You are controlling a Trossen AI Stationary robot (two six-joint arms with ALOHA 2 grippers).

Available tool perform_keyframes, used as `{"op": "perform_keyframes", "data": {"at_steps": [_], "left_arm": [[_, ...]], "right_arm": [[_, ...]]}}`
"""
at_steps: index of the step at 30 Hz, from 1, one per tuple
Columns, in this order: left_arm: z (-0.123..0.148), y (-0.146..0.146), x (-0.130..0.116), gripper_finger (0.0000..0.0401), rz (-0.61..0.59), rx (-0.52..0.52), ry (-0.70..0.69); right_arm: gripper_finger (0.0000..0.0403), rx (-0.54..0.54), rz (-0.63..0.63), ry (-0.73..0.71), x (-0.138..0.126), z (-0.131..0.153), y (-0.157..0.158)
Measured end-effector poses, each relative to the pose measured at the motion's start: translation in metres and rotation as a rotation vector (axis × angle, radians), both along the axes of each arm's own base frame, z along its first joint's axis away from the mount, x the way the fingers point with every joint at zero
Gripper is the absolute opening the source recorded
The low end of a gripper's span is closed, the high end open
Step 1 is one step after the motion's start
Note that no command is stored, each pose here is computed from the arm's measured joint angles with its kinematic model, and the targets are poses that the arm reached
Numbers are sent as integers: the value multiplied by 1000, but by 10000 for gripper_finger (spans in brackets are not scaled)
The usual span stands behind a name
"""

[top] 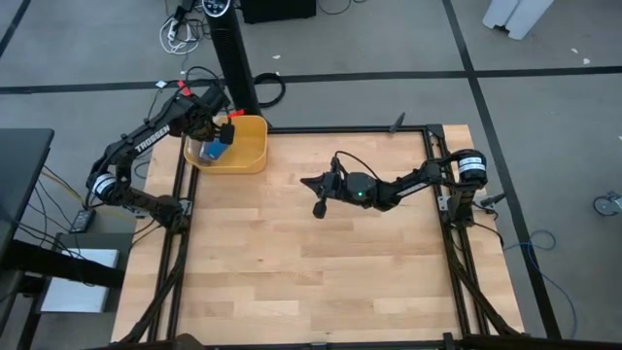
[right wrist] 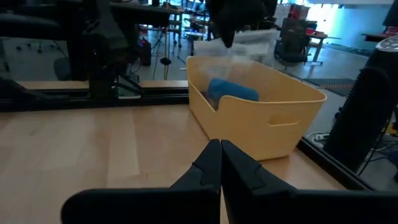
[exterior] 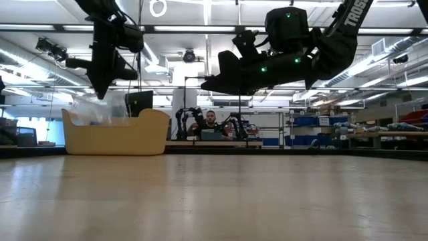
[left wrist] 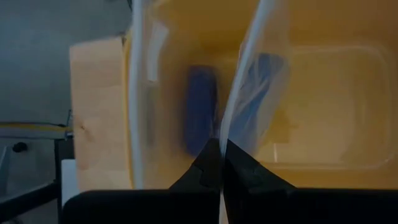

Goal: Roll bandage
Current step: Put the transparent zip bag into the yellow container, then return to Home Position

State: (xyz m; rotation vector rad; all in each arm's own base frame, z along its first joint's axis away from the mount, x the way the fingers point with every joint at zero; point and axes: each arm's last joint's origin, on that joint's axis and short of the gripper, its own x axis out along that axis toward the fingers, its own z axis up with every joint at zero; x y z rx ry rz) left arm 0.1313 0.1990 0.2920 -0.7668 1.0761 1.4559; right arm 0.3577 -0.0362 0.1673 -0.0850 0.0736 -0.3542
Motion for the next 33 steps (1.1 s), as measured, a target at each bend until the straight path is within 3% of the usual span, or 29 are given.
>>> {"op": "perform_keyframes", "data": {"at_steps": [10, 15, 23, 33], "left_arm": [[-61, -2, 0, 3, 0, -26, -43], [-66, -3, -1, 6, -26, -33, -30], [-28, 1, 3, 17, -109, 2, 56], [28, -7, 11, 97, -191, 89, 164]], "right_arm": [[0, -1, 11, -6, 0, 1, 0], [0, -1, 12, -7, 0, 1, 0], [14, 0, 13, -23, 0, 2, 0], [29, 7, 13, -26, 0, 2, 0]]}}
